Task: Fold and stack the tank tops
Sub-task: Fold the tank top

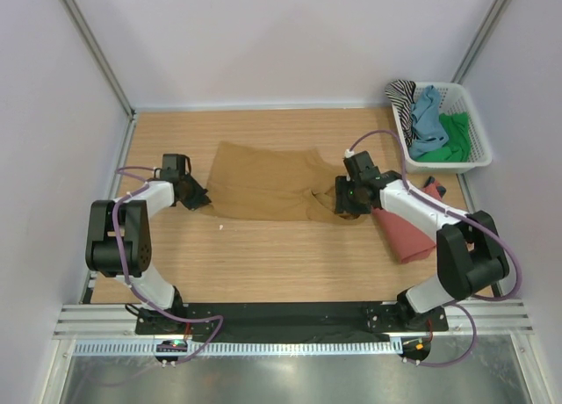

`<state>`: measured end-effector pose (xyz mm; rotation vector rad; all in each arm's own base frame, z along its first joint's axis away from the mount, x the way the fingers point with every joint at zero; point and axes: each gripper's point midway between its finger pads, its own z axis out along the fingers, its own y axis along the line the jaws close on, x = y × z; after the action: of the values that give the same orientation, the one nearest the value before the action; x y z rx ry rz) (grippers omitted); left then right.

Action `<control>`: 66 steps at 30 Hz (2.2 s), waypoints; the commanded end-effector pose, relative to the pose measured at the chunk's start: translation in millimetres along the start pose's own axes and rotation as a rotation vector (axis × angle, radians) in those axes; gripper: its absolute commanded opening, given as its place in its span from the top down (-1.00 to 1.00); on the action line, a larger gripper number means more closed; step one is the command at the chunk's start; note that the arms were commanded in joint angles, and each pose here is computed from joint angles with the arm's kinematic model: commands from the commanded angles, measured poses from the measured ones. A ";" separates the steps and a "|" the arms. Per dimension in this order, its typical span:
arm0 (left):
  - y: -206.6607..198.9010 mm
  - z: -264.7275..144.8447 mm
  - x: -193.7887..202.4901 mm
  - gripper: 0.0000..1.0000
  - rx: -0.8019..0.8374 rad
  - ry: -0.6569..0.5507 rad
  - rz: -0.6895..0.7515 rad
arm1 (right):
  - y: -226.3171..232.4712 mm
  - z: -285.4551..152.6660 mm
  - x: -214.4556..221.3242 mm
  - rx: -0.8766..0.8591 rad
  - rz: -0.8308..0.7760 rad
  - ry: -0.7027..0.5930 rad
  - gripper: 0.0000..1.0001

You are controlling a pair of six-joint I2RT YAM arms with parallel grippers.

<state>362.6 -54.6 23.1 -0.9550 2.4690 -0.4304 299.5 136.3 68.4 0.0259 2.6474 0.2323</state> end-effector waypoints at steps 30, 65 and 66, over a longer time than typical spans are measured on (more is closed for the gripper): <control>1.2 -12.5 -18.7 1.00 -0.025 -0.076 0.010 | -3.5 0.5 -3.8 -0.098 0.120 0.087 0.95; -46.4 -48.5 -92.9 -0.31 0.084 -0.297 -0.071 | 16.0 0.1 -139.5 -0.141 0.160 -0.195 0.02; -56.2 -43.7 -101.3 -0.30 0.108 -0.300 -0.069 | 20.7 0.9 -146.3 -0.158 0.167 -0.209 0.00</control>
<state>392.9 -22.6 80.5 -1.0083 2.2616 -0.3505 399.0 136.9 121.1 0.2105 2.5110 0.4289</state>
